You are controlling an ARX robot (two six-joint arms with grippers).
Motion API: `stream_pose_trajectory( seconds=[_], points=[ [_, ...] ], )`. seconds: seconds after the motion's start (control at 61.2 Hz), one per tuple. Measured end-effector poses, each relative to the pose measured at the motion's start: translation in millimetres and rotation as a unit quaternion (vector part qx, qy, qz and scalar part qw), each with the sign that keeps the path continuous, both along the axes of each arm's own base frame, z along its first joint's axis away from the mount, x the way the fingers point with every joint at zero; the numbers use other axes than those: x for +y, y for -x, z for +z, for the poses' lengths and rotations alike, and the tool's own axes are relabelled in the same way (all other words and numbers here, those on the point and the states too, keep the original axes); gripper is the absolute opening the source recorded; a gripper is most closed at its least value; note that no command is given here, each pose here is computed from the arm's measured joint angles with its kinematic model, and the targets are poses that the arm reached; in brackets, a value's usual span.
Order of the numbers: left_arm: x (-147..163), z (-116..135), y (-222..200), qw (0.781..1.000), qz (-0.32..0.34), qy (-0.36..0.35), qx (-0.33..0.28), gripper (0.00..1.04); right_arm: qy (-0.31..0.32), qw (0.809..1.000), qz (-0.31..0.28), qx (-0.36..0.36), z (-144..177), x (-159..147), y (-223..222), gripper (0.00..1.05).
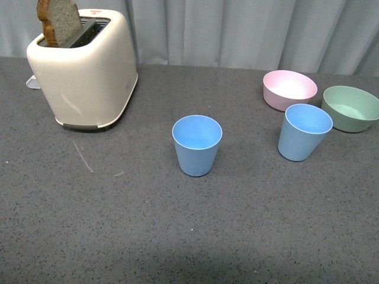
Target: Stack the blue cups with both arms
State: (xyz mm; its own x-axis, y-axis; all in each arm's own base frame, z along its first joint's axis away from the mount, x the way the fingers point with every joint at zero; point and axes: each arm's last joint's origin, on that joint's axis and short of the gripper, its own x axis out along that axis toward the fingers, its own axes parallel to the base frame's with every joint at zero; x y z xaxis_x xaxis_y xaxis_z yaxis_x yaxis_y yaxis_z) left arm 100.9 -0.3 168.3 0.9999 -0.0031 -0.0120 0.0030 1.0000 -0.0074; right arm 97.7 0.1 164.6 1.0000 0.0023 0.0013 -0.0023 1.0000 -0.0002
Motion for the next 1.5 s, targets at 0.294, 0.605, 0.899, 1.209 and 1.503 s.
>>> stream_pose_trajectory(
  seconds=[0.294,0.605,0.899,1.209,1.503],
  points=[
    [0,2,4,1.000,0.000,0.000,-0.014,0.06,0.000,1.000,0.000,0.000,0,0,0,0.95],
    [0,2,4,1.000,0.000,0.000,-0.015,0.67,0.098,0.994,-0.042,0.024,11,0,-22,0.95],
    [0,2,4,1.000,0.000,-0.001,-0.015,0.98,-0.004,0.973,0.003,0.230,16,3,-112,0.95],
    [0,2,4,1.000,0.000,-0.001,-0.015,0.98,-0.121,0.928,-0.025,0.353,10,-1,-226,0.95],
    [0,2,4,1.000,0.000,-0.001,-0.015,0.98,-0.116,0.877,-0.045,0.464,-26,16,-286,0.95]
  ],
)
